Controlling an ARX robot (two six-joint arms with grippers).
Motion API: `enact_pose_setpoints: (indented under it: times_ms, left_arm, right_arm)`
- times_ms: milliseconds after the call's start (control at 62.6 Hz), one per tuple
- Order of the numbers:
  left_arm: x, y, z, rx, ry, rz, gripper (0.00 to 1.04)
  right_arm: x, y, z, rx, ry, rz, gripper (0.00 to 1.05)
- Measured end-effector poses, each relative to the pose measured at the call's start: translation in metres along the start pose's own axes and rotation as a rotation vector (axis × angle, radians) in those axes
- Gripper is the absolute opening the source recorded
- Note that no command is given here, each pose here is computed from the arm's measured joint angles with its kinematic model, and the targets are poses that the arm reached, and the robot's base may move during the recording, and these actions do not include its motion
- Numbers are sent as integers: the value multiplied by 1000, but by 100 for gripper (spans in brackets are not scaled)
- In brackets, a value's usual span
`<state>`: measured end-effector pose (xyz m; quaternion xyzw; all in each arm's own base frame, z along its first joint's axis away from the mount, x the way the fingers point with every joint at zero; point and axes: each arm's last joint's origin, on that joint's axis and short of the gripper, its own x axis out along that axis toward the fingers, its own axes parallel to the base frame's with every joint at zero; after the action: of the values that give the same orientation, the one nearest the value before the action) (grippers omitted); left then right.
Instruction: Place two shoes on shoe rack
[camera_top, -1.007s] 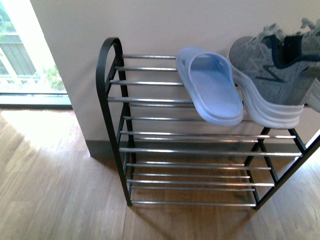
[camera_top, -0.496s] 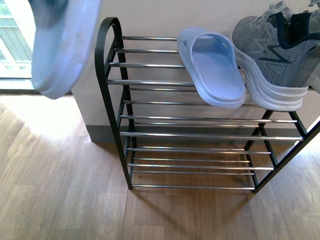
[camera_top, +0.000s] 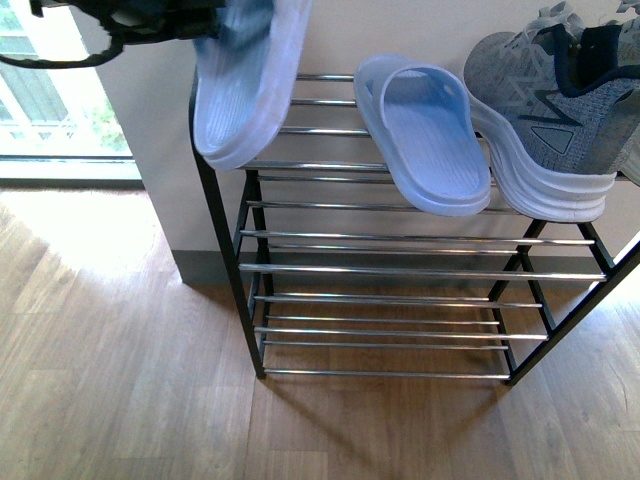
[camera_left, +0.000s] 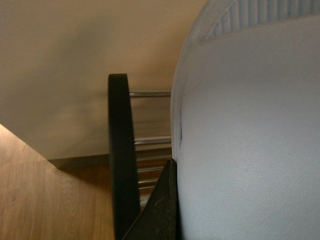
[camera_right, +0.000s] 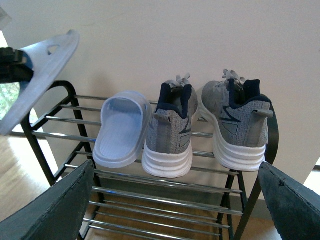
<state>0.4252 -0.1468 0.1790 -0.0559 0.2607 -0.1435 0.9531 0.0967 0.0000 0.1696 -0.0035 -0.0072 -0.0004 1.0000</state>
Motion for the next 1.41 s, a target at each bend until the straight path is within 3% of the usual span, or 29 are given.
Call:
enact_pose_setpoints:
  times_ms: [416, 783, 1263, 1407]
  left_arm:
    - [75, -26, 2, 11, 84, 102, 2]
    - [76, -30, 1, 10, 142, 211, 2]
    - [75, -30, -2, 65, 179, 205, 2]
    - [68, -32, -1, 57, 194, 128, 26]
  right_arm:
    - [0, 0, 0, 0, 0, 0, 95]
    - [0, 0, 0, 0, 0, 0, 95]
    - [0, 0, 0, 0, 0, 0, 95]
    - [0, 0, 0, 0, 0, 0, 95]
